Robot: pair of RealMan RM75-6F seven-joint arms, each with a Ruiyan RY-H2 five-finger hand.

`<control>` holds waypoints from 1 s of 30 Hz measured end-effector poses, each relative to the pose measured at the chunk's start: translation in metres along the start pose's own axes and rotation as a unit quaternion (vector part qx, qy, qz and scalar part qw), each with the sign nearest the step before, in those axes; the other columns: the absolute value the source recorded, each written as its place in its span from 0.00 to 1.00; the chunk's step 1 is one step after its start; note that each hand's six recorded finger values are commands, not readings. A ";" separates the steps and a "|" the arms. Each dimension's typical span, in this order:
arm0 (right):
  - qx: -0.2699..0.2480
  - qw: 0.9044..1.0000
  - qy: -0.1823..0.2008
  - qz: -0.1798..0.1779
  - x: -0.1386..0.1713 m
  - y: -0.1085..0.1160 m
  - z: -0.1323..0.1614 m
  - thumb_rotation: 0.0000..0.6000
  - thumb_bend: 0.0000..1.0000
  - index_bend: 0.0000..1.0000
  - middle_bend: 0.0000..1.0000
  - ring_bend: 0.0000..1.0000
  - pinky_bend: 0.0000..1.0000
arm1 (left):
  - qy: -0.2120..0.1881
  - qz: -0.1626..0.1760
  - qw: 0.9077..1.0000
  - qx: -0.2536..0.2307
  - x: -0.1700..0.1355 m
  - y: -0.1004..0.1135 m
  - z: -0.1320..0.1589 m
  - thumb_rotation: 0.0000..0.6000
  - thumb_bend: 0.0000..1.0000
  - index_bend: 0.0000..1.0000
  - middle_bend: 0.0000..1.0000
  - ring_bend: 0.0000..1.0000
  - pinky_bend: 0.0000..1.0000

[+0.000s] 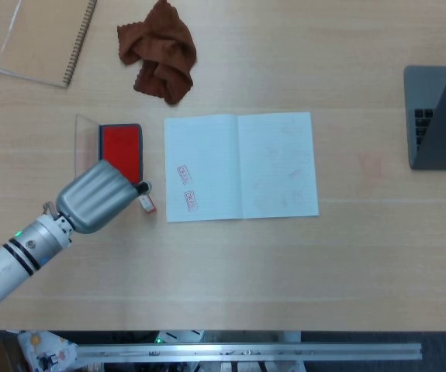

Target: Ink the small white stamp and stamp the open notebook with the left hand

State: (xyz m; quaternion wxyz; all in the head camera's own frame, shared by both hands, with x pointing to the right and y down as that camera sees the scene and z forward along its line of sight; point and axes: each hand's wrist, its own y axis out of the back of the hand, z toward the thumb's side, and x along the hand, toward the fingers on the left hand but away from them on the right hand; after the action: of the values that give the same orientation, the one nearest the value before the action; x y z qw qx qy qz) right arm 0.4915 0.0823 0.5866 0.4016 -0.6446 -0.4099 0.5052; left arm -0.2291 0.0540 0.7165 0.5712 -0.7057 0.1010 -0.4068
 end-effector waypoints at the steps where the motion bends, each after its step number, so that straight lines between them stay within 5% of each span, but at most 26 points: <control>1: 0.000 1.000 -0.001 0.000 0.000 0.000 -0.001 1.00 0.35 0.32 0.37 0.19 0.26 | 0.000 0.000 1.000 0.000 0.002 -0.001 0.000 1.00 0.25 0.39 1.00 1.00 1.00; 30: 0.002 1.000 -0.014 0.005 0.004 -0.002 -0.007 1.00 0.35 0.32 0.37 0.19 0.26 | -0.018 -0.034 0.998 0.047 0.026 -0.032 0.012 1.00 0.25 0.40 1.00 1.00 1.00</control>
State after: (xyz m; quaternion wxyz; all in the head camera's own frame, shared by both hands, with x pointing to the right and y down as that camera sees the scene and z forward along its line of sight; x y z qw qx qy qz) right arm 0.4989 0.0855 0.5885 0.3943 -0.6385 -0.4118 0.5169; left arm -0.2149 0.0574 0.7566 0.5910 -0.6887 0.0472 -0.4173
